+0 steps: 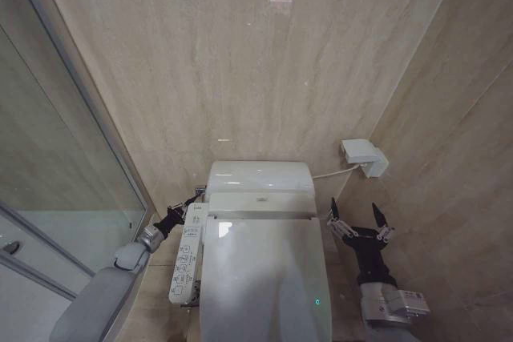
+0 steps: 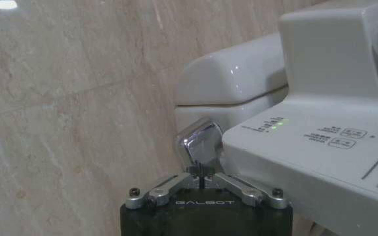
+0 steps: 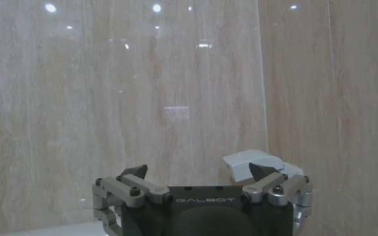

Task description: Open the toilet lid, clean the toilet bowl with a toilet brush, close the toilet lid, and flush.

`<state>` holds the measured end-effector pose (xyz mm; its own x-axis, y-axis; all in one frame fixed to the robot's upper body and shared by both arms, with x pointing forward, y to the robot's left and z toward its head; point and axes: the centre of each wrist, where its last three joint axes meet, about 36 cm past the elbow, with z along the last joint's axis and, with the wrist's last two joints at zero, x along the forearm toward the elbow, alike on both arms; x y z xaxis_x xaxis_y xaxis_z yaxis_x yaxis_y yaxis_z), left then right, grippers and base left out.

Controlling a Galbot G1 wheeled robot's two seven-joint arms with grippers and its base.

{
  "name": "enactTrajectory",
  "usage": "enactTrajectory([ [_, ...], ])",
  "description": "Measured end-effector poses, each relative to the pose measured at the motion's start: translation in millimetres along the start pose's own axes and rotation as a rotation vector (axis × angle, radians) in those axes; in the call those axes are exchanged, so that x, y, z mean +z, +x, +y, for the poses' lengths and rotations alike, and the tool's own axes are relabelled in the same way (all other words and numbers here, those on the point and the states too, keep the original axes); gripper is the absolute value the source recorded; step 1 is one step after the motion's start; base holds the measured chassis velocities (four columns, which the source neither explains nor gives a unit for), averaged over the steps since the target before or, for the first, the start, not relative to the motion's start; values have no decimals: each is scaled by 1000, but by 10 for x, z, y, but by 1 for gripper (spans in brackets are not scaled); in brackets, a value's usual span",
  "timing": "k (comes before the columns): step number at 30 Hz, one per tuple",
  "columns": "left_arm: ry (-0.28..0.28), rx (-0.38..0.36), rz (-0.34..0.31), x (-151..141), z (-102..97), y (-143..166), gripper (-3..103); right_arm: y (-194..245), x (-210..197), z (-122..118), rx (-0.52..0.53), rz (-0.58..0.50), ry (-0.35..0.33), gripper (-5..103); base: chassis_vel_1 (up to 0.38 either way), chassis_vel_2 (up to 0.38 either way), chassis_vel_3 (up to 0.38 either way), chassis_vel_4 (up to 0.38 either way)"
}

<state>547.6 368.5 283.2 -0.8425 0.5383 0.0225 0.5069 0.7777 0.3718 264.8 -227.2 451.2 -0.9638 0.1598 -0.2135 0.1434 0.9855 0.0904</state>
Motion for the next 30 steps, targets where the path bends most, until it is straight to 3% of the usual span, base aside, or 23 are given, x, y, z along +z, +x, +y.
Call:
enactTrajectory([
  [7,5,-9,-4,0,-10,17,0,0,0,0,0,0,0,100,0,0,0,0],
  [12,47,-77,-32,-65,-19,117,0,0,0,0,0,0,0,100,0,0,0,0],
  [14,76,-99,-29,-77,-65,266,0,0,0,-1,0,0,0,100,0,0,0,0],
  [21,87,-125,-7,-22,-76,565,0,0,0,0,0,0,0,100,0,0,0,0],
  [28,96,-216,-28,-155,-42,822,0,0,0,0,0,0,0,100,0,0,0,0],
  [30,100,-276,-53,-278,-39,845,0,0,0,0,0,0,0,100,0,0,0,0],
])
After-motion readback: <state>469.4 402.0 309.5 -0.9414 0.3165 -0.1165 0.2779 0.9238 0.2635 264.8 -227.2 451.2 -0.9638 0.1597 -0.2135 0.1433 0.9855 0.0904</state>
